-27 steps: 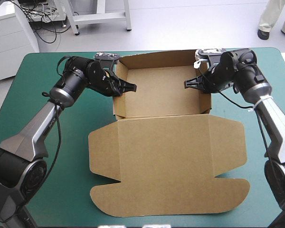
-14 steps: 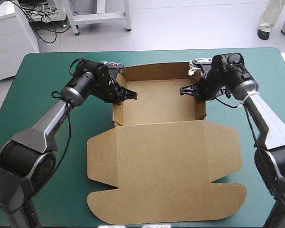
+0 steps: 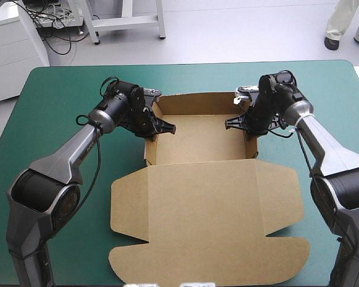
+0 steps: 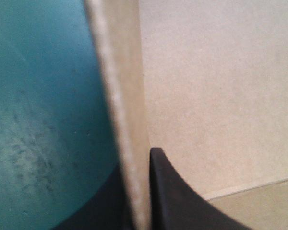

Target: Fold the box

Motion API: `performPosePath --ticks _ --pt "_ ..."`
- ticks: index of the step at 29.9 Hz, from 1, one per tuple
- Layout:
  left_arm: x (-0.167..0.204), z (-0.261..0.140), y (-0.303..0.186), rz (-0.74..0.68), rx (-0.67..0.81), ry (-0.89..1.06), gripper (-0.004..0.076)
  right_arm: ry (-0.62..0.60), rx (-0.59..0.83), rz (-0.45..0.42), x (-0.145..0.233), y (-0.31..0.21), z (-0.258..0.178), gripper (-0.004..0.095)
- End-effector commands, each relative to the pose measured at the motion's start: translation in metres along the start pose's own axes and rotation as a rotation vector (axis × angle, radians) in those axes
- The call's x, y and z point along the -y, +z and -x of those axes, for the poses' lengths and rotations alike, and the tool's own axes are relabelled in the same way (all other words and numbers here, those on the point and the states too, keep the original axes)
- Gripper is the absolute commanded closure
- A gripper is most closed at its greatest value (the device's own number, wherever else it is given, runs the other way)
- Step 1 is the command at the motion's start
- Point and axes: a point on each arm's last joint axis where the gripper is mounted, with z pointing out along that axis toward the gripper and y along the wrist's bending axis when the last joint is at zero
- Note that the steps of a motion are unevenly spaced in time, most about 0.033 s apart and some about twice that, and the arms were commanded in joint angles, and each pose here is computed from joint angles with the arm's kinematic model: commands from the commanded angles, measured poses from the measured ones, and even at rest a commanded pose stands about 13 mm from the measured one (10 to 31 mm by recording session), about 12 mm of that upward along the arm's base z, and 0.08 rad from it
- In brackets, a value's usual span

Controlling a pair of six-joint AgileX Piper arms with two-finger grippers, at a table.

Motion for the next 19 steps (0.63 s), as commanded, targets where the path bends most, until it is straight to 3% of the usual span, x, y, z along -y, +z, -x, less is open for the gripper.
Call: performPosePath --ticks 1,4,8,10,14,17,19 --pt "0.009 0.001 -0.032 -0.023 0.085 0.109 0.0755 -0.033 0.076 0.067 -0.009 -0.031 0.0 0.0926" --pt "0.009 0.001 -0.032 -0.018 0.08 0.11 0.0722 -0.049 0.069 0.06 -0.008 -0.031 -0.001 0.0923" --pt "0.008 -0.001 -0.032 -0.015 0.056 0.104 0.0575 -0.049 0.058 0.059 -0.008 -0.031 -0.002 0.0822" --pt "0.008 -0.002 -0.032 -0.013 0.042 0.105 0.0494 -0.049 0.056 0.059 -0.008 -0.031 -0.002 0.0702" --pt "0.007 -0.004 -0.034 -0.011 0.028 0.105 0.0283 -0.057 0.062 0.066 -0.009 -0.034 -0.003 0.0369" --pt "0.006 -0.004 -0.037 -0.009 0.04 0.097 0.0202 -0.076 0.081 0.06 -0.008 -0.041 -0.004 0.0146" --pt "0.004 -0.003 -0.042 -0.013 0.051 0.091 0.0195 -0.097 0.093 0.056 -0.008 -0.046 -0.005 0.008"
